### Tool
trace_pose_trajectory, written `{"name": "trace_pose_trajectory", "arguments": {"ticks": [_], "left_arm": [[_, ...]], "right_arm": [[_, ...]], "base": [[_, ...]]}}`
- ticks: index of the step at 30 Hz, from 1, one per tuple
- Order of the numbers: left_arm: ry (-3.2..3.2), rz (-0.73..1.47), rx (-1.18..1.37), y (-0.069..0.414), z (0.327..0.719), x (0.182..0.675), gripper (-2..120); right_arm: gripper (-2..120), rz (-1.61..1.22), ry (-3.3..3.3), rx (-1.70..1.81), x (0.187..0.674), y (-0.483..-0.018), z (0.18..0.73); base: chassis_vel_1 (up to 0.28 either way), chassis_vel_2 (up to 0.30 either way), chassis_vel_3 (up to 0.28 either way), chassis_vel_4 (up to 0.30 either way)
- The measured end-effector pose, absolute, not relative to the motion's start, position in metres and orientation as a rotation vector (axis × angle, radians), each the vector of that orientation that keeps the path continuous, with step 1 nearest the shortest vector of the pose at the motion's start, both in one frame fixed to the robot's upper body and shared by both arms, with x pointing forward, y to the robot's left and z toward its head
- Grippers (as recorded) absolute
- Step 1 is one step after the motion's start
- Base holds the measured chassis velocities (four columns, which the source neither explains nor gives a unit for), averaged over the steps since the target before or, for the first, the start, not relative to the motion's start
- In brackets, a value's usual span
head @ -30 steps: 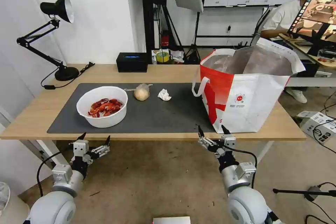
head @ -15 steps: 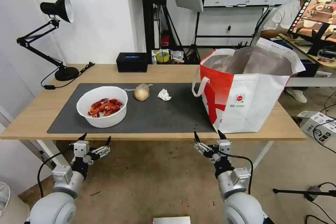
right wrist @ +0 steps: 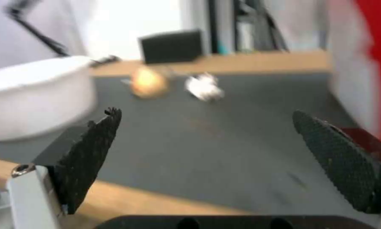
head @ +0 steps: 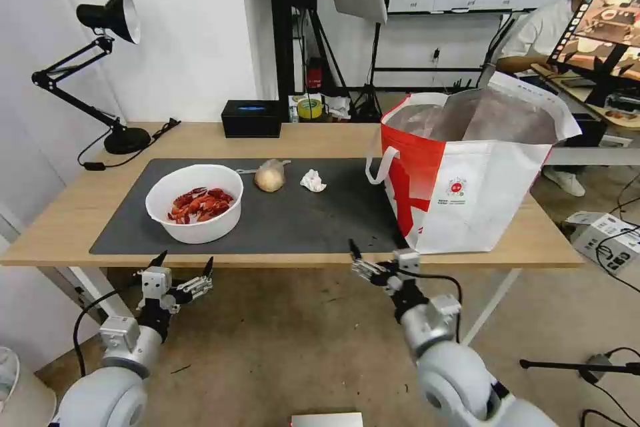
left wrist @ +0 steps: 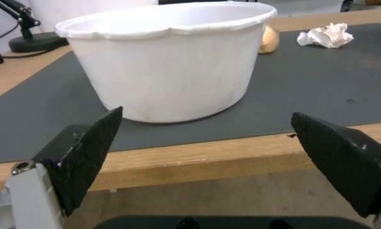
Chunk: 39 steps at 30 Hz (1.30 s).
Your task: Pick up the trash from the table and place it into the takeout bag.
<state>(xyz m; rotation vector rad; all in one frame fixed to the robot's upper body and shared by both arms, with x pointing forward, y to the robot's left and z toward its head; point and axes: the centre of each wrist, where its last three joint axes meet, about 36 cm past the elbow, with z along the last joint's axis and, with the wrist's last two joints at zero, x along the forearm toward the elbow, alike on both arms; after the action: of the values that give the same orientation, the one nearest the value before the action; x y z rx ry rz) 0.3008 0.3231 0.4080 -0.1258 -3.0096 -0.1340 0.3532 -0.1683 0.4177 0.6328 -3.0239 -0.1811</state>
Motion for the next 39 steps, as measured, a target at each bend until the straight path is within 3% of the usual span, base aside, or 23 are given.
{"name": "trace_pose_trajectory", "arguments": {"ticks": [13, 19, 31, 39], "left_arm": [[-3.001, -0.124, -0.105, 0.323, 0.406, 0.295, 100], [-2.999, -0.108, -0.099, 0.321, 0.404, 0.294, 100], [-2.994, -0.121, -0.103, 0.322, 0.403, 0.295, 100], [-2.995, -0.127, -0.097, 0.325, 0.401, 0.297, 100]], "right_arm": [[100, -0.041, -3.012, 0.737, 0.431, -0.124, 0.446], [100, 0.079, -3.006, 0.598, 0.488, -0.086, 0.466], [100, 0.187, -2.92, 0.329, 0.568, -0.055, 0.469], [100, 0.146, -2.833, 0.185, 0.588, -0.037, 0.463]], "base": [[0.0, 0.0, 0.0, 0.0], [0.0, 0.0, 0.0, 0.0], [0.0, 0.0, 0.0, 0.0], [0.0, 0.0, 0.0, 0.0]]}}
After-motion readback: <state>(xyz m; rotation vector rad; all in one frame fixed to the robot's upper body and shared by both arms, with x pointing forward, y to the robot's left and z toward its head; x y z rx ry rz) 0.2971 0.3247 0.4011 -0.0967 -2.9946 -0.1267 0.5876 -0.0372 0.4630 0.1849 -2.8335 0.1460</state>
